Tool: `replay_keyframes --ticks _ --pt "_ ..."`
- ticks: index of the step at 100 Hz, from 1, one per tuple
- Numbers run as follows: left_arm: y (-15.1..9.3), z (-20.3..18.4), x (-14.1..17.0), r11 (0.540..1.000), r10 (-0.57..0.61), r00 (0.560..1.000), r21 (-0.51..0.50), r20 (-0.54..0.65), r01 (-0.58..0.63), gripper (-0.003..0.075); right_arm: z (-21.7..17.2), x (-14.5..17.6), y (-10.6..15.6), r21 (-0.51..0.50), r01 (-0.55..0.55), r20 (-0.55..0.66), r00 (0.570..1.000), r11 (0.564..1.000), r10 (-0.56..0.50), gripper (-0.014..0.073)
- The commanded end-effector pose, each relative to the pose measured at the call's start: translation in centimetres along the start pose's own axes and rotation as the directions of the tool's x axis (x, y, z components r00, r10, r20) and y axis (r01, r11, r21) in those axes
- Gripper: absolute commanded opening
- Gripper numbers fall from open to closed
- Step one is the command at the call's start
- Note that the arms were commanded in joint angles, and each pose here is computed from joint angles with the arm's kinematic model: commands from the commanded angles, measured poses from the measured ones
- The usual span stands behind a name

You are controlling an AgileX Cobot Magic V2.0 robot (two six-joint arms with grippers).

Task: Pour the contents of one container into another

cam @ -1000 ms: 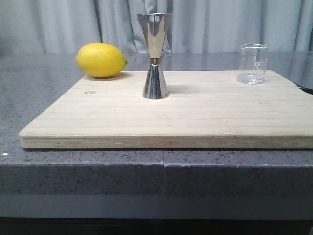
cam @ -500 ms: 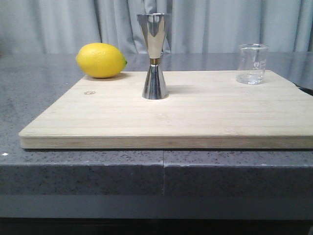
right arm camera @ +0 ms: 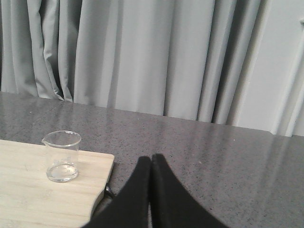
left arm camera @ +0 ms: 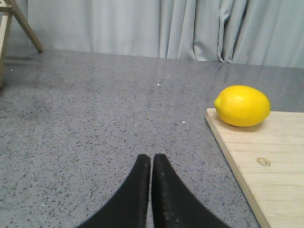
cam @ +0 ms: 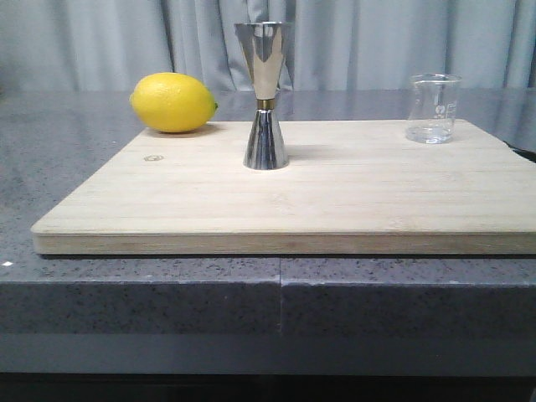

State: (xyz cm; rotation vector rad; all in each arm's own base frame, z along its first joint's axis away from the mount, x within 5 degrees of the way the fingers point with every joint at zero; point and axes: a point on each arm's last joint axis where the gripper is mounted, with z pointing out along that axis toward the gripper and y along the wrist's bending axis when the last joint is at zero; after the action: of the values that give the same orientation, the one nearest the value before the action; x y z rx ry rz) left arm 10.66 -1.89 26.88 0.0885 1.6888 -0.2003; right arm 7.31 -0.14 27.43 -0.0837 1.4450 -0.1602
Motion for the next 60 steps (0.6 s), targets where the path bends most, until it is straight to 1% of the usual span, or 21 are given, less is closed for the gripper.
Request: replay_keyframes --ticks 1,60 --pt "-0.19 -0.02 -0.9 1.0 -0.013 1.0 0.015 0.023 0.013 -0.0021 0.01 -1.03 0.1 -0.02 0.004 0.047 0.999 1.0 -0.003 -0.0069" --pt "-0.17 0.0 -0.68 1.0 -0.014 1.0 0.014 0.017 0.014 -0.0021 0.01 -1.03 0.1 -0.02 0.004 0.046 0.999 1.0 -0.003 -0.0069"
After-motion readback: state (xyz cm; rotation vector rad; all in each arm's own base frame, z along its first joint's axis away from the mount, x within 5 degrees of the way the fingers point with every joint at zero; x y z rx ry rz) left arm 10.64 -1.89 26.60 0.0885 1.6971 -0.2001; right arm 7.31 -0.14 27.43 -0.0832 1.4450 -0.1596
